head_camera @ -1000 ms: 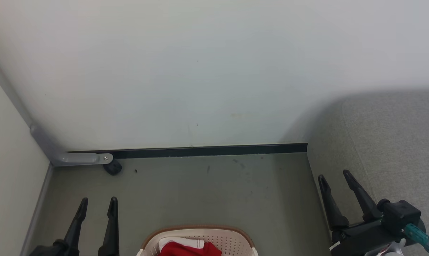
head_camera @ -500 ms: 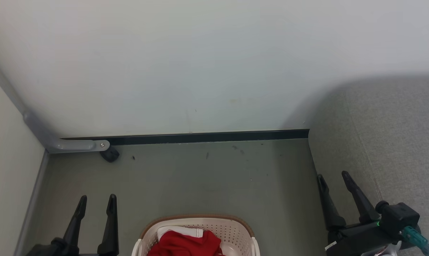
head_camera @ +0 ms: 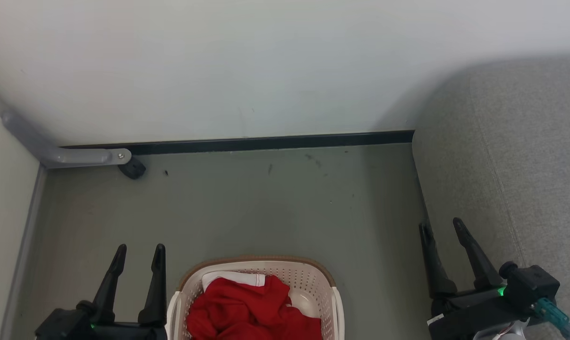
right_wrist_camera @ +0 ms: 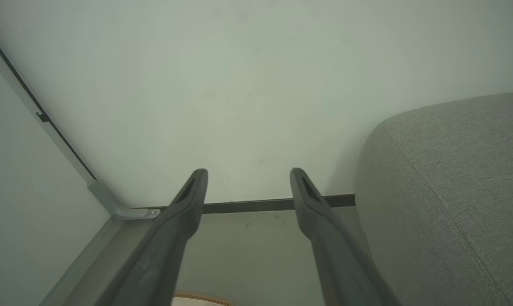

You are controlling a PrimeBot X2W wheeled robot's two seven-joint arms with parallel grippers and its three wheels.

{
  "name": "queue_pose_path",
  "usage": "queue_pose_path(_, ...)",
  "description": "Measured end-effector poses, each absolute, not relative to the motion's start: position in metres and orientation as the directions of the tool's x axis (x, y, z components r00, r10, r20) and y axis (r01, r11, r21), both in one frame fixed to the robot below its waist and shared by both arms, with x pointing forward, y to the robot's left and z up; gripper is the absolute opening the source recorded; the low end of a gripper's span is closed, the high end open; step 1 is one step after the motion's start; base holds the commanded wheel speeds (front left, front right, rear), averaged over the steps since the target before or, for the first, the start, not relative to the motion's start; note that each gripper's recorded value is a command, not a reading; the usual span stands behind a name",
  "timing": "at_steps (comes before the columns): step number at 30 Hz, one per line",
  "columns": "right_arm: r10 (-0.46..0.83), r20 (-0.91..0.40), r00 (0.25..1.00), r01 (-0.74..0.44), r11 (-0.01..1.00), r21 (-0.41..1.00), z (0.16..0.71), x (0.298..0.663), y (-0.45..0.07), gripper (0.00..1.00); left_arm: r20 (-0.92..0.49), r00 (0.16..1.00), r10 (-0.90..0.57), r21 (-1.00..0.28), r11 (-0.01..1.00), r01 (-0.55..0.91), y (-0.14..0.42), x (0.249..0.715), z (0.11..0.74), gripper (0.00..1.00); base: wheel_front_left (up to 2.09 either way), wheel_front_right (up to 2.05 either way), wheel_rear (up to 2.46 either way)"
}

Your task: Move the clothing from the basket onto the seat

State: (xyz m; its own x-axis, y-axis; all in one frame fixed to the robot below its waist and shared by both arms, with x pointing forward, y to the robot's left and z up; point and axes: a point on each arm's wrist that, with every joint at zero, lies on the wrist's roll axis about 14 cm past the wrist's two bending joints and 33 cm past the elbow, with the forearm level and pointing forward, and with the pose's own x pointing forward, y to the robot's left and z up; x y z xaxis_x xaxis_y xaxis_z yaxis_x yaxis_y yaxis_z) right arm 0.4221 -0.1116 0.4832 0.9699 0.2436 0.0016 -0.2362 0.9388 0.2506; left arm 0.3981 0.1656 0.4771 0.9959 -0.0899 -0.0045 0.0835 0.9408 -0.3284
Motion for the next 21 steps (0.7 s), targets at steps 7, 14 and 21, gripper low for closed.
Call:
queue_pose_path(7, 0.239, -0.024, 0.971, -0.225, 0.942, 0.248, 0.469, 0.431, -0.112, 1.0, -0.073, 0.99, -0.119, -0.334, 0.939, 0.088, 0.159, 0.409, 0.45, 1.0, 0.0, 0.0, 0.0)
queue_pose_path(14, 0.221, -0.055, 0.974, -0.202, 0.95, 0.239, 0.453, 0.443, -0.118, 1.0, -0.152, 0.973, -0.175, -0.331, 0.936, 0.117, 0.149, 0.425, 0.418, 1.0, 0.0, 0.0, 0.0)
queue_pose_path(21, 0.2, -0.087, 0.976, -0.174, 0.955, 0.24, 0.436, 0.452, -0.125, 1.0, -0.249, 0.94, -0.232, -0.345, 0.928, 0.137, 0.136, 0.44, 0.383, 1.0, 0.0, 0.0, 0.0)
